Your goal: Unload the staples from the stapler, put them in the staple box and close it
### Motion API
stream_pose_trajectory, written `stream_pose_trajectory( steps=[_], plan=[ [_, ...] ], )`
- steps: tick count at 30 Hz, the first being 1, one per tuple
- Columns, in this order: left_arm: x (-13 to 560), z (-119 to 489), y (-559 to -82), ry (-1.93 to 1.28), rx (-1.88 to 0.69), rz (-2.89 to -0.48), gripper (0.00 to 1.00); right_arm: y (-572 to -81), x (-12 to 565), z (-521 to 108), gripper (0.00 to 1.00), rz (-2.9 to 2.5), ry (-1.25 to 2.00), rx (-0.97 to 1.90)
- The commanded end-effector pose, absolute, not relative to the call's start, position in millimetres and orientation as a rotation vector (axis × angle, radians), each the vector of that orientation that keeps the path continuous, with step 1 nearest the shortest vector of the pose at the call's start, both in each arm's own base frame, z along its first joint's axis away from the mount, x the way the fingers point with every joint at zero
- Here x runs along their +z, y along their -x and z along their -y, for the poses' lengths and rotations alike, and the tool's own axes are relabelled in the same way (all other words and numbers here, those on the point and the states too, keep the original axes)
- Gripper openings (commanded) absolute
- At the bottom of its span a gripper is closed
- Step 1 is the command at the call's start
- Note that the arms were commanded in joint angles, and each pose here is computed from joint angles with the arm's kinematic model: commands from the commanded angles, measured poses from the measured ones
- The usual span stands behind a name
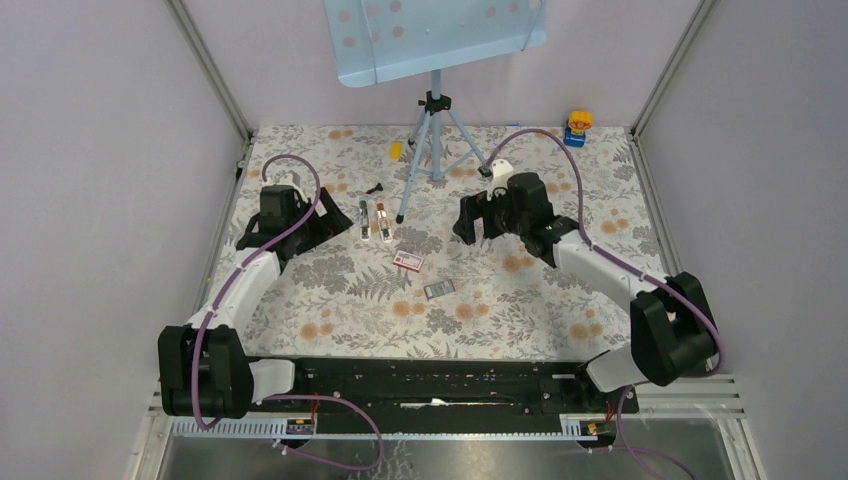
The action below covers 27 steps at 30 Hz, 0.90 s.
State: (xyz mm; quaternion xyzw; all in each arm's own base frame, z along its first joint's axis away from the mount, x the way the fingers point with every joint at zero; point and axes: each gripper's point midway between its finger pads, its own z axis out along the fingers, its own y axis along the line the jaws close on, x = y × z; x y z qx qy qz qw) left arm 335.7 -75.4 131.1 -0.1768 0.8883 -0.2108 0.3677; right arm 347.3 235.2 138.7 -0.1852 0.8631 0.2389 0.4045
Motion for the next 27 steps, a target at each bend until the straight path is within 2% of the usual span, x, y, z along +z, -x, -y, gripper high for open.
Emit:
stream_pose_trajectory(
  steps=[1, 8, 10, 14, 21, 27],
  plan=[
    [158.0, 70.2, -354.5, 0.415, -0.553, -2.195, 0.99, -352.3, 199.4, -265.0, 1.00, -1.666, 0.772, 0.685],
    [156.8, 73.8, -350.1, 0.375, -0.575, -2.190, 0.99, -301.3, 144.2, -269.8, 1.00, -1.574, 1.584, 0.725],
    [157.2, 73.9, -349.2, 0.371, -0.575, -2.189, 0.99, -288.1, 133.5, -266.4, 1.00, -1.540, 1.730, 0.773],
    [157.7, 74.7, -349.1, 0.370, -0.581, -2.184, 0.99, -271.4, 113.8, -268.9, 1.00, -1.504, 1.845, 0.858],
    [156.3, 75.4, -350.8, 0.370, -0.585, -2.193, 0.99, -242.4, 72.0, -284.4, 1.00, -1.408, 2.025, 0.804],
    [157.3, 73.8, -348.9, 0.376, -0.579, -2.192, 0.99, -241.2, 57.4, -294.0, 1.00, -1.401, 2.091, 0.809]
  ],
)
